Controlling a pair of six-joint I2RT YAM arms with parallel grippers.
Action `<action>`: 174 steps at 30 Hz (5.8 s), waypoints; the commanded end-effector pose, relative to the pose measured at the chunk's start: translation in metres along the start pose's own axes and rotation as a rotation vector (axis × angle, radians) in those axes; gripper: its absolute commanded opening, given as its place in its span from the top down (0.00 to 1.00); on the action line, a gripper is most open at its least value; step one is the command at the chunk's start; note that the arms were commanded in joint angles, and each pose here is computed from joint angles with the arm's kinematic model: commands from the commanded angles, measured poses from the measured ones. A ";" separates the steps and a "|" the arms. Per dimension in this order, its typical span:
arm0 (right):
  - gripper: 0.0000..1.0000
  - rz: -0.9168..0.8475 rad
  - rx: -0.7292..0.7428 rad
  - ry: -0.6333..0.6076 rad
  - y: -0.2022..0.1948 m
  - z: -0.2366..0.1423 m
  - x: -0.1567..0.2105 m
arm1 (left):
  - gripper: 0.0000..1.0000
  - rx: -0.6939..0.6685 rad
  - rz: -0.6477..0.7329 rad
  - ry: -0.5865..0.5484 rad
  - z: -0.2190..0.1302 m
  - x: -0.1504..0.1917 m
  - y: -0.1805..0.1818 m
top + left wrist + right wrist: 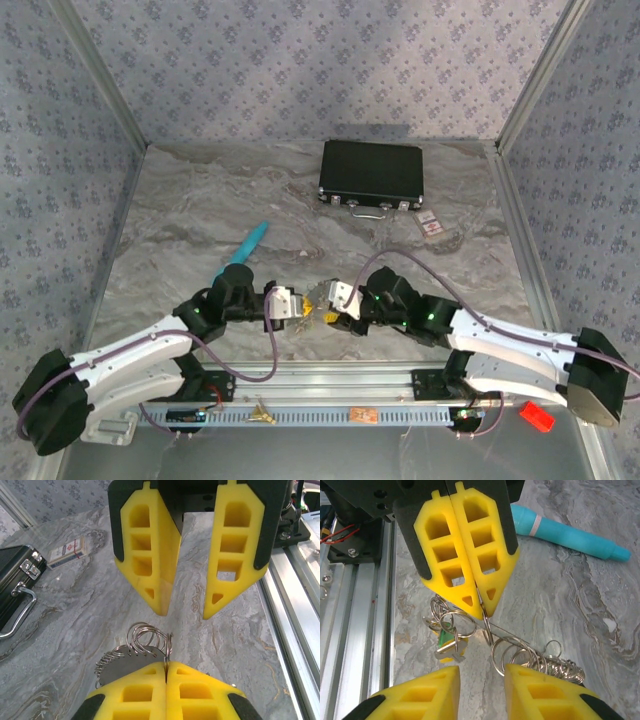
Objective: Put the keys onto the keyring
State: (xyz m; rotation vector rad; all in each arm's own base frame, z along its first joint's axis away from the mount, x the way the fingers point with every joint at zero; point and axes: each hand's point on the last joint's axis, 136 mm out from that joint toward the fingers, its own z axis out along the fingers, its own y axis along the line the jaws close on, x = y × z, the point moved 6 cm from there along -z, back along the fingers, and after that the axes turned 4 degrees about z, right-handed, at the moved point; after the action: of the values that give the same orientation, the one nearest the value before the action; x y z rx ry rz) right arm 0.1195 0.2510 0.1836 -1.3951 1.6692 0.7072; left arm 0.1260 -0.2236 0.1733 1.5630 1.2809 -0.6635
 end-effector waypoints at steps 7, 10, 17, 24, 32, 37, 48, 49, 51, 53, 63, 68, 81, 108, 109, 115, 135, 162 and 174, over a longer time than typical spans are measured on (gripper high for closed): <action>0.74 -0.069 0.017 -0.058 -0.002 0.009 -0.013 | 1.00 -0.016 0.059 -0.047 -0.002 -0.010 0.001; 0.77 -0.071 0.025 -0.059 -0.004 0.011 -0.014 | 1.00 -0.013 0.060 -0.050 -0.002 -0.011 0.001; 0.87 -0.080 0.036 -0.045 -0.005 0.016 -0.013 | 1.00 -0.013 0.058 -0.051 -0.002 -0.011 0.001; 0.99 -0.083 0.025 -0.058 -0.005 0.017 -0.016 | 1.00 -0.016 0.049 -0.047 -0.001 -0.011 0.002; 1.00 -0.078 0.008 -0.082 -0.003 0.018 -0.020 | 0.90 -0.030 0.007 -0.041 0.004 -0.009 0.007; 1.00 -0.072 0.010 -0.100 -0.003 0.017 -0.022 | 0.88 -0.026 -0.005 -0.032 0.007 -0.008 0.008; 1.00 -0.070 0.011 -0.099 -0.004 0.020 -0.021 | 1.00 -0.016 -0.008 -0.042 0.009 -0.011 0.009; 1.00 -0.070 0.011 -0.097 -0.004 0.020 -0.021 | 1.00 -0.015 -0.008 -0.043 0.009 -0.011 0.009; 1.00 -0.068 0.028 -0.090 -0.006 0.018 -0.019 | 1.00 -0.020 -0.004 -0.034 0.008 -0.011 0.010; 0.92 -0.064 0.055 -0.081 -0.008 0.015 -0.017 | 1.00 -0.034 0.003 -0.023 0.006 -0.011 0.011; 0.65 0.121 0.272 -0.150 -0.042 -0.034 -0.005 | 1.00 -0.186 0.094 0.111 -0.008 -0.015 0.027; 0.65 0.275 0.418 -0.137 -0.066 -0.049 0.003 | 1.00 -0.257 0.094 0.142 -0.014 -0.020 0.038; 0.63 0.328 0.340 -0.024 -0.081 -0.023 -0.017 | 1.00 -0.669 -0.050 0.324 -0.065 -0.041 0.103; 0.64 -0.248 -0.400 0.219 -0.030 0.195 -0.050 | 1.00 -1.269 -0.361 0.420 -0.207 -0.016 0.116; 0.64 -0.272 -0.415 0.218 -0.030 0.199 -0.050 | 1.00 -1.269 -0.366 0.415 -0.207 -0.015 0.115; 0.63 -0.377 -0.444 0.182 -0.032 0.229 -0.043 | 1.00 -1.268 -0.399 0.377 -0.204 -0.008 0.110; 0.73 -0.367 -0.430 0.258 -0.041 0.271 -0.034 | 1.00 -1.267 -0.405 0.343 -0.205 -0.009 0.105; 1.00 -0.404 -0.439 0.291 -0.009 0.234 -0.041 | 1.00 -1.243 -0.395 0.313 -0.212 -0.022 0.098; 1.00 -0.162 -0.296 0.345 0.020 0.131 -0.006 | 1.00 -1.018 -0.315 0.211 -0.198 -0.052 0.094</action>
State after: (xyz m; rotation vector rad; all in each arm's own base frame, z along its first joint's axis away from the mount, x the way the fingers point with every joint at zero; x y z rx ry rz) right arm 0.1327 0.3822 0.1120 -2.0580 1.6179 0.6809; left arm 0.1724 -0.0508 0.3007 0.5335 1.7585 0.1229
